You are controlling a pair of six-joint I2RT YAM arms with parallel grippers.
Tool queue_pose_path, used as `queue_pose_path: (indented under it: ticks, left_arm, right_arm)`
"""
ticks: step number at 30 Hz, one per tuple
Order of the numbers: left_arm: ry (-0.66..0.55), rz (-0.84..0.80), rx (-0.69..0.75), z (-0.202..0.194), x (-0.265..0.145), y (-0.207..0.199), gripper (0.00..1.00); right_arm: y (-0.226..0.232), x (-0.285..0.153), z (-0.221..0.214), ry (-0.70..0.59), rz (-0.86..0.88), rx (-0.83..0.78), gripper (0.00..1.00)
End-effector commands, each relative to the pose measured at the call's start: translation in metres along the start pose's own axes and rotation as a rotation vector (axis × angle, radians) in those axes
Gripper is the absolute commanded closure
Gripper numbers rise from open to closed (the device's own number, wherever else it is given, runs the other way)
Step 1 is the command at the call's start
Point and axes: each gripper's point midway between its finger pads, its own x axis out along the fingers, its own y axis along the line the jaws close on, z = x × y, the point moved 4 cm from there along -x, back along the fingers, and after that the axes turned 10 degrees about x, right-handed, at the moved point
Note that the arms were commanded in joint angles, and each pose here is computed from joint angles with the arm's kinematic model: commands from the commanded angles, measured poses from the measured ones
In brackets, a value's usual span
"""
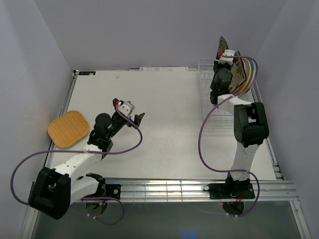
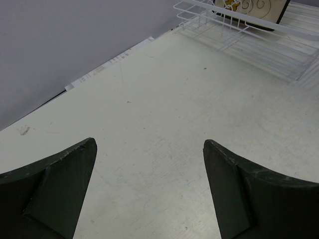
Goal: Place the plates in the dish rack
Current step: Insert the plate into the dish rack.
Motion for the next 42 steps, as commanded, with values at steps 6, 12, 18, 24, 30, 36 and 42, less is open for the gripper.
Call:
queue_pose_path:
  ticks: [6,12,18,24,30,36,42]
  left_arm:
    - [-0.020,-0.008,-0.009,0.008,0.001,0.002,0.02]
    - [-0.024,-0.006,-0.006,0.009,0.000,0.002,0.02]
    - [-0.023,-0.008,-0.007,0.009,0.000,0.002,0.02]
    - [-0.020,-0.006,-0.009,0.008,-0.001,0.002,0.02]
    - [-0.019,-0.010,-0.006,0.008,-0.001,0.002,0.02]
    - [-0.017,-0.010,-0.001,0.008,-0.001,0.001,0.02]
    - [-0.011,-0.006,-0.002,0.006,0.000,0.002,0.02]
  right_arm:
    - [0.005,0.006,0.037,-0.237,0.052,0.192,0.92]
    - [0.008,0.004,0.027,-0.220,0.074,0.190,0.92]
    - [0.001,0.000,0.033,-0.241,0.048,0.164,0.92]
    - [-0.004,-0.008,0.057,-0.291,0.057,0.187,0.92]
    - [-0.014,-0.017,0.087,-0.351,0.040,0.211,0.92]
    - [-0.017,-0.021,0.107,-0.381,0.045,0.239,0.92]
    - [-0.023,-0.023,0.113,-0.408,0.016,0.213,0.92]
